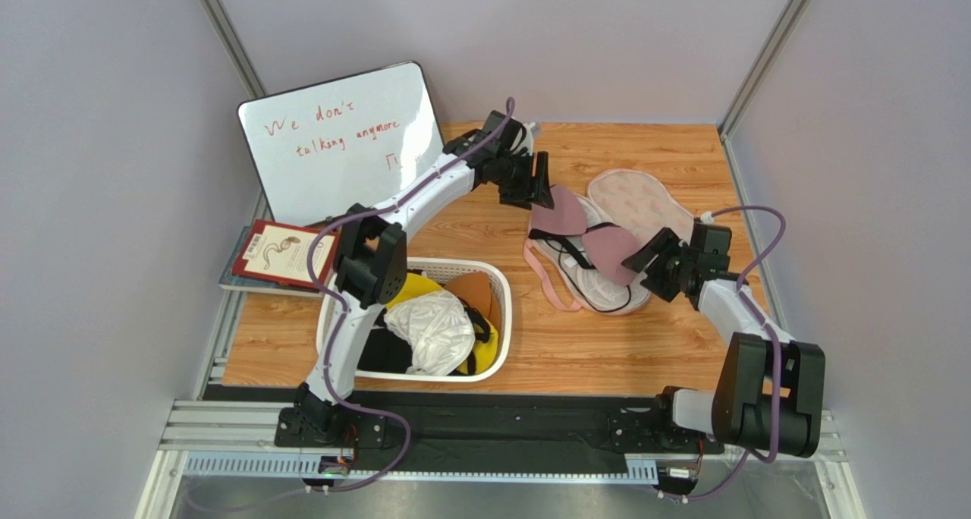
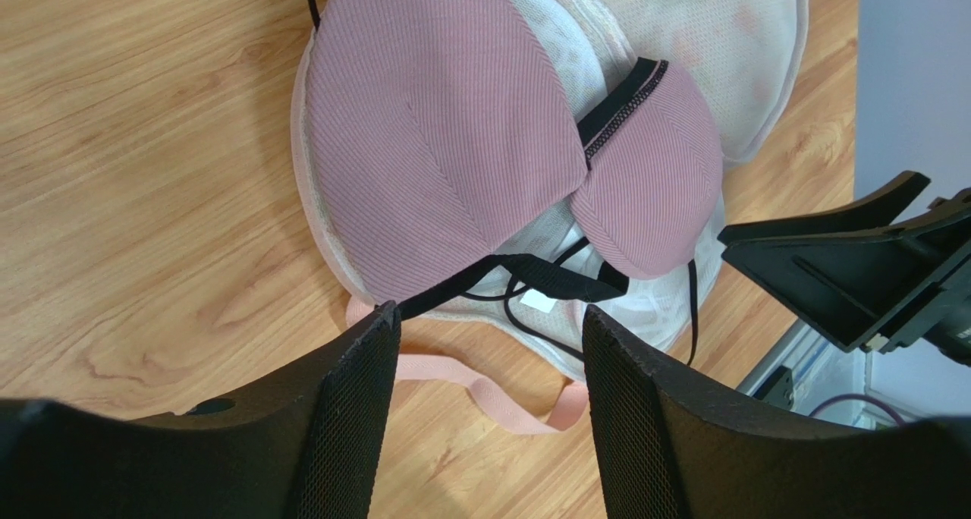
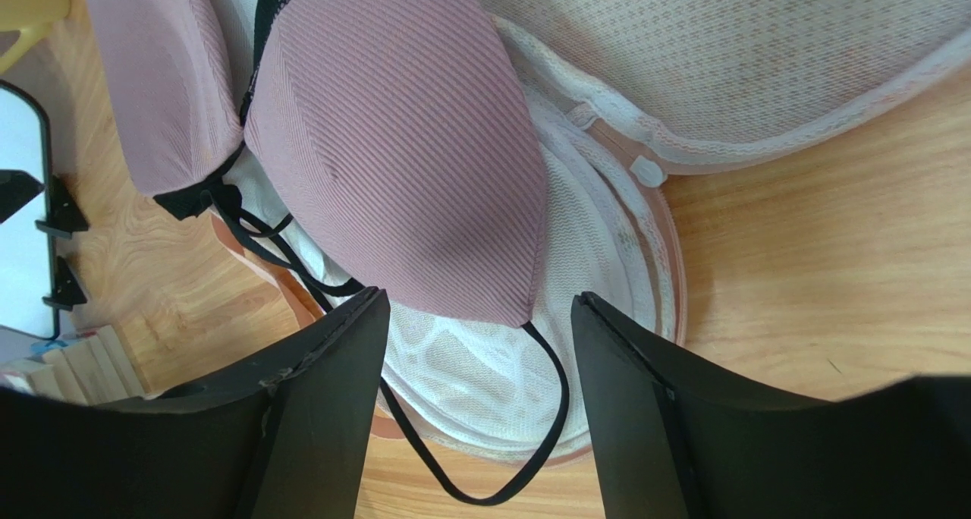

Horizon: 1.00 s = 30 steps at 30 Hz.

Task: Place the bra in the laundry bag and zip it closed

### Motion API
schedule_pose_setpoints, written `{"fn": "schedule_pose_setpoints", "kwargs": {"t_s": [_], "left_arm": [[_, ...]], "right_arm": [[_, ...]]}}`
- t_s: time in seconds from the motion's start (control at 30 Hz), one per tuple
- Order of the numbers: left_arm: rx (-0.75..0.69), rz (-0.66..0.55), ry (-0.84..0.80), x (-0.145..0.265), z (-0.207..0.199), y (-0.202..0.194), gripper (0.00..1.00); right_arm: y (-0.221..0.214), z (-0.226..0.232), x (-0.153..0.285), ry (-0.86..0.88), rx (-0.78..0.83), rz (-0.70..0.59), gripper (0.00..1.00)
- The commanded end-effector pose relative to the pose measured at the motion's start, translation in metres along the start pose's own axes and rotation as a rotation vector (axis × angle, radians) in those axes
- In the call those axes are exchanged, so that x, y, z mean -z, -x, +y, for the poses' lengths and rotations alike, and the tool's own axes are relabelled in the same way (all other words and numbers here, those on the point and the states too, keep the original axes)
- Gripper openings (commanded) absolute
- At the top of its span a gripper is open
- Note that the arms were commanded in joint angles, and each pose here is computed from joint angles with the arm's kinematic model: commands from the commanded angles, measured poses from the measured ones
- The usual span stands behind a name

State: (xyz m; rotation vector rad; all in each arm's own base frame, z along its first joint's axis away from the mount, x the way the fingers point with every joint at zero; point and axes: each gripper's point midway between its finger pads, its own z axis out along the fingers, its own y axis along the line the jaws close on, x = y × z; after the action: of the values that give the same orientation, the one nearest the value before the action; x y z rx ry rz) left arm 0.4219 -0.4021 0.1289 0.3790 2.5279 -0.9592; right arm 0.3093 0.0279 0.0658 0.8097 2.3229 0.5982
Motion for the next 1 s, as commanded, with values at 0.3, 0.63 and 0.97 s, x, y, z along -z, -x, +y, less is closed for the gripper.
{"fn": "schedule_pose_setpoints", "kwargs": {"t_s": [0.3, 0.63, 0.97], "left_arm": [[0.045, 0.059, 0.014, -0.025, 0.023, -0.017, 0.57], [0.07, 0.074, -0.029, -0.031, 0.019, -0.021, 0.42], [0.1, 0.073, -0.056, -0.031, 0.013, -0.018, 0.1]], "right_arm": [[-0.001, 0.003, -0.006, 0.083, 0.028, -0.049, 0.48], [-0.007, -0.006, -0.007, 0.06, 0.043, -0.039, 0.48], [0.01, 0.013, -0.018, 0.15, 0.008, -0.075, 0.67]]}}
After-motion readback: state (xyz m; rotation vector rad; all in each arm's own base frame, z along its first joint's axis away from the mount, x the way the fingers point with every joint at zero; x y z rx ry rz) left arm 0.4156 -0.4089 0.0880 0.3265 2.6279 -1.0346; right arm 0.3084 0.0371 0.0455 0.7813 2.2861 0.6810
